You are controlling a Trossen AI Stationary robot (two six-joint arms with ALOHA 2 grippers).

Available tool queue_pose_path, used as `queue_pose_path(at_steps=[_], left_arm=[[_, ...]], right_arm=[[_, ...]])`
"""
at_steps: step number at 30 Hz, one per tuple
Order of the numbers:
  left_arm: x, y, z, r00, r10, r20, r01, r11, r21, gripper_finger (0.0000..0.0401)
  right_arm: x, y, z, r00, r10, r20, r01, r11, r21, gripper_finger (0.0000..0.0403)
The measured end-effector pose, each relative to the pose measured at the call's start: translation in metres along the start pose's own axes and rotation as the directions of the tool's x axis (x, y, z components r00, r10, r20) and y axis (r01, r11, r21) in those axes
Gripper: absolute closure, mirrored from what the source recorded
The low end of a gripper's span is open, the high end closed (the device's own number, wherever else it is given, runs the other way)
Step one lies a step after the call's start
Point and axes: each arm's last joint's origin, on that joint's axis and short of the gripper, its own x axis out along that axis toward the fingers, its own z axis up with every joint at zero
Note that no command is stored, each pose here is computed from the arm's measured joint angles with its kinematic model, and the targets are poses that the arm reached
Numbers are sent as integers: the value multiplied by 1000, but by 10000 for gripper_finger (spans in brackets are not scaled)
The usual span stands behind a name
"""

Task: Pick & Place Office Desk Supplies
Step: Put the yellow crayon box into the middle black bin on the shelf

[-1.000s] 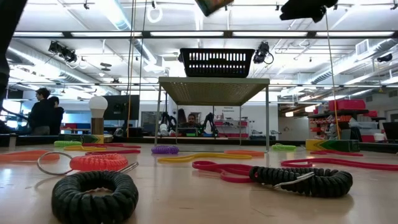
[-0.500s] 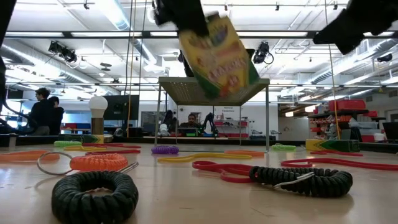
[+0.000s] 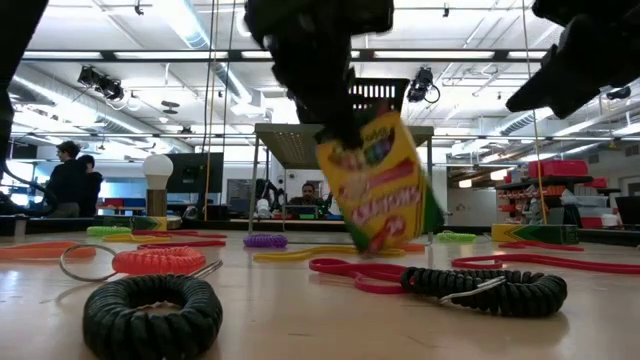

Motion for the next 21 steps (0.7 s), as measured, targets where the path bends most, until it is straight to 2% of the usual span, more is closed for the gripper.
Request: queue_pose_path(at_steps=[6,9,14,21], left_arm=[[10,-1,0,1000,6,-5,-5,1000,30,340],[10,-2,1,1000,16,1,-16,999,42,323],[9,-6,1,999,34,-21,-33,997,74,266],[-2,-5,13,1000,19,11,-20,998,66,181]], right_arm=[[3,-1,-2,1000,-6,-23,6,1000,6,390],[3,-1,-2,1000,-8,-22,8,1000,10,389],[4,-2,-2,1000,-9,-25,10,999,41,376],[4,-3,-2,999,-10,-32,12,998,63,321]])
